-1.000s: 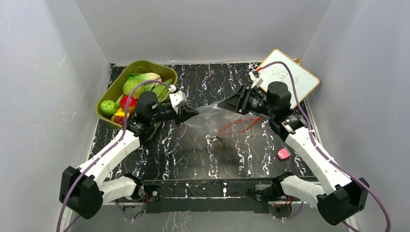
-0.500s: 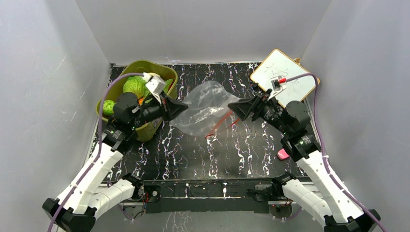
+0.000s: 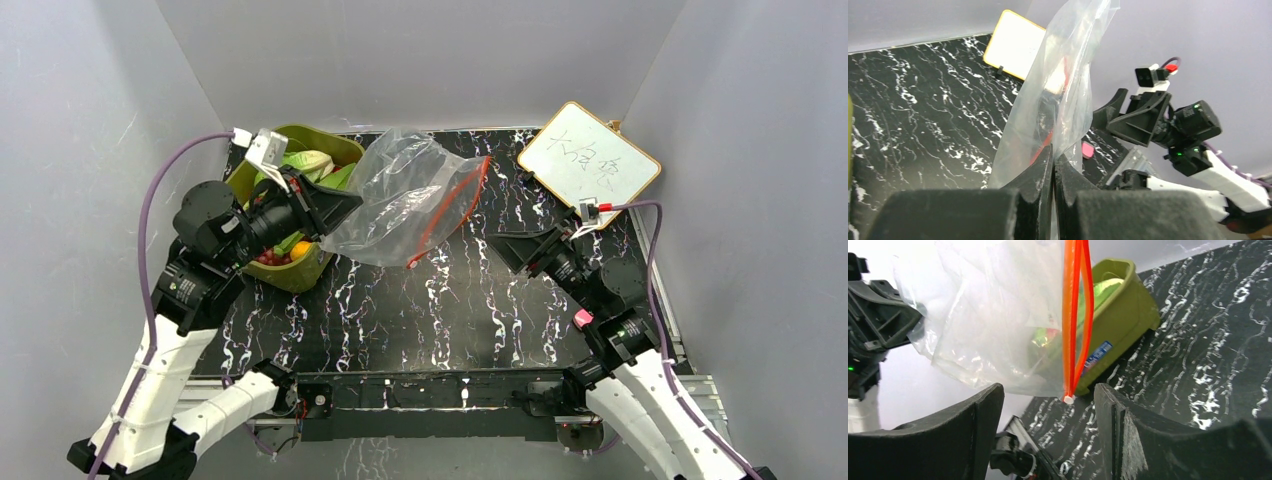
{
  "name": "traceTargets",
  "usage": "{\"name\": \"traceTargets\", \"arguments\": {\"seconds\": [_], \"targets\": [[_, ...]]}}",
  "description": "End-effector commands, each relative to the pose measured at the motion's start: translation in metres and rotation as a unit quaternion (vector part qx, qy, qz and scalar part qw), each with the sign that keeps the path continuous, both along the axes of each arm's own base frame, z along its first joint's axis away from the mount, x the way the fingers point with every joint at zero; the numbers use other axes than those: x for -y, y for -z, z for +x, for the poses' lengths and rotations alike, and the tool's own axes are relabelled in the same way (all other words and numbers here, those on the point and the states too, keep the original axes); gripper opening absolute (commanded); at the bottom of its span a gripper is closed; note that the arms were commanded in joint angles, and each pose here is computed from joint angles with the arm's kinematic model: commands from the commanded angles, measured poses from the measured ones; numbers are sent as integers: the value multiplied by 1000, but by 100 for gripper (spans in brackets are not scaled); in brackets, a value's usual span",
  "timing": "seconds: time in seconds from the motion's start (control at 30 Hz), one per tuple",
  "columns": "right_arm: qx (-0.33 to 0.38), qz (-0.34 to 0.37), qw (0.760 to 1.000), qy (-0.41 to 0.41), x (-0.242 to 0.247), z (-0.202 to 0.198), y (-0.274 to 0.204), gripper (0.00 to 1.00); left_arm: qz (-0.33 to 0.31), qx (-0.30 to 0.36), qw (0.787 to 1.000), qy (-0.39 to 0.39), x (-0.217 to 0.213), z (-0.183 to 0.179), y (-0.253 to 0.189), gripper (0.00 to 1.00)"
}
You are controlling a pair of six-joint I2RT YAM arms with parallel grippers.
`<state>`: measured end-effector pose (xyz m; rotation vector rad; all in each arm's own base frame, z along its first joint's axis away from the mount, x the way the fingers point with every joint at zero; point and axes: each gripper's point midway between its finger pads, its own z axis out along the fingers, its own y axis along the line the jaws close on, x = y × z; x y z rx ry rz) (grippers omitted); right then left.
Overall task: Place the food in the zip-top bag and seal the zipper
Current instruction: Open the zipper of the food storage bag at the center of the board.
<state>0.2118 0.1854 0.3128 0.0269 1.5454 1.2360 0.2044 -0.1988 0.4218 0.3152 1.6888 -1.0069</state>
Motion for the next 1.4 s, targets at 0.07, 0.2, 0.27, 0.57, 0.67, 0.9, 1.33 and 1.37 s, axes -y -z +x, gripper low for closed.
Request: {"name": "traceTargets", "arguments": {"seconds": [0.07,0.2,0.27,0.57,0.67,0.9,1.33,1.37], "targets": [[44,108,993,-4,6,-11,-57,62,-51,-13,997,54,6,-33,-50,0],[41,107,993,20,10,-2,-56,61,-81,2,993,82,8,-48,-70,0],[41,111,993,18,8,2,-54,61,-87,6,992,92,8,-54,-77,0],[111,116,983,-85,-17,-17,-81,60,-125,12,983,134,12,-72,-89,0],[156,98,975,-122,-24,-29,-87,60,-135,1,980,144,15,-73,-84,0],[206,115,958,-160,-24,-53,-101,49,-141,-10,980,142,17,-70,-73,0],[92,38,994,-36,-6,-15,-71,0,-43,-51,996,-59,-20,-10,9,73],[74,18,997,-16,-2,-8,-63,0,-33,-50,996,-66,-23,-8,17,76]]}}
